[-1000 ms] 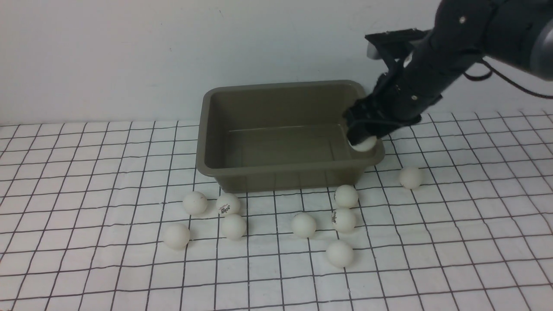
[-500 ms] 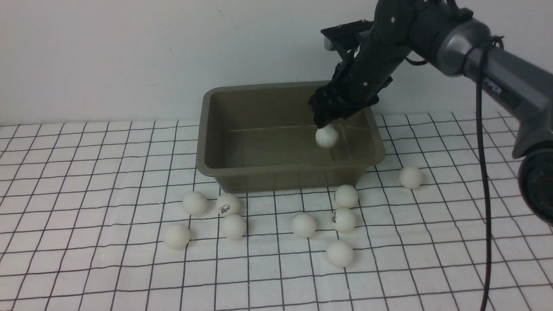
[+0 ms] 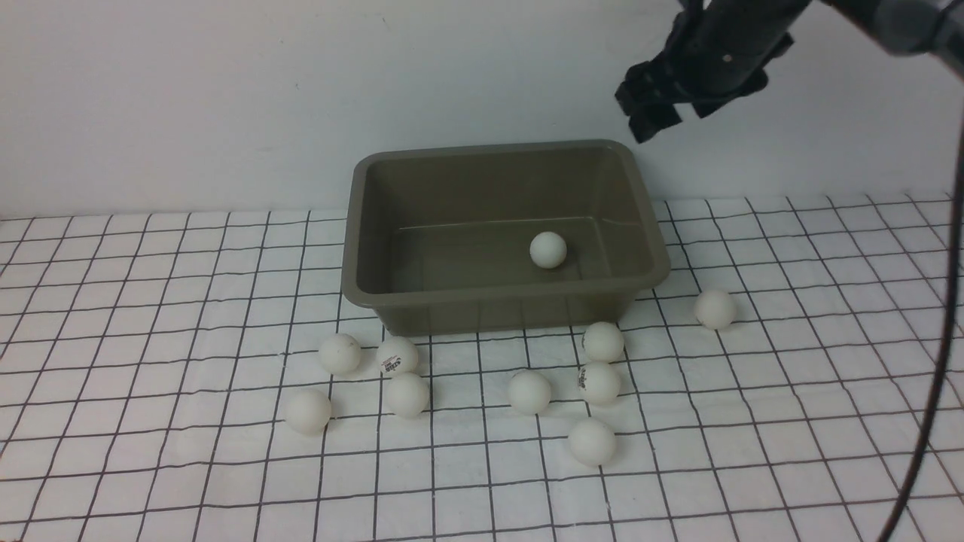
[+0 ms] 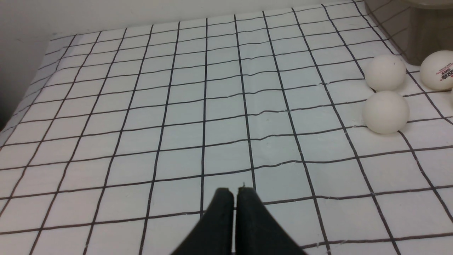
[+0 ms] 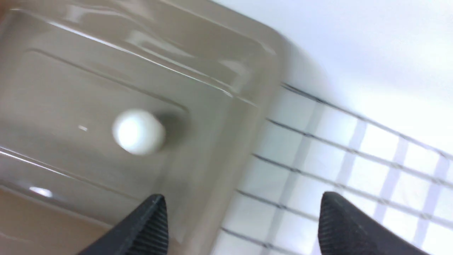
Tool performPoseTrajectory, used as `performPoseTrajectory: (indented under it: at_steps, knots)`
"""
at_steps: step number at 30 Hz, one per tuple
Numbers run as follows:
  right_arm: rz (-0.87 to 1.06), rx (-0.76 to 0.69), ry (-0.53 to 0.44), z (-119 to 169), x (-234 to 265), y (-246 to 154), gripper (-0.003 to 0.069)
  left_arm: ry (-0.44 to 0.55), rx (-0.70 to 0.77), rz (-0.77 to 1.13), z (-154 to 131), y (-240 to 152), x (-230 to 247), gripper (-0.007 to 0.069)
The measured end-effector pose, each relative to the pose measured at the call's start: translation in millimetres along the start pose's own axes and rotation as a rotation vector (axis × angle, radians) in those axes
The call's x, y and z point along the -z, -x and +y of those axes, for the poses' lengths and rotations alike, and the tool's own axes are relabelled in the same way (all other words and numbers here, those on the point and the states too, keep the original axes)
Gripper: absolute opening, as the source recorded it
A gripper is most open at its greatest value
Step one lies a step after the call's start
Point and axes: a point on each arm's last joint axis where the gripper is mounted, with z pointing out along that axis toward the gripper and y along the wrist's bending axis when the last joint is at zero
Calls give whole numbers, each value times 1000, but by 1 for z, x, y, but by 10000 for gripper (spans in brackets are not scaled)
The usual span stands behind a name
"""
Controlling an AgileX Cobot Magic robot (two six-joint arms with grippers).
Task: Put the table tennis balls into the box on the white checkered tablecloth.
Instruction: 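Reach for and grasp a ping pong ball on the table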
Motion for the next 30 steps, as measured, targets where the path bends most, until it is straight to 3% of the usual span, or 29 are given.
performPoseTrajectory:
  at_steps: [5,9,16,30]
  knots:
    - [83,-105,-37,-43,6,-30,516,0,0,0,0,0,0,-4]
    - [187,-197,5,-62,-14,-59,516,0,0,0,0,0,0,-4]
    - [329,-195,88,-43,-59,-86,516,0,0,0,0,0,0,-4]
    - [418,-185,111,-32,-116,-104,516,0,0,0,0,0,0,-4]
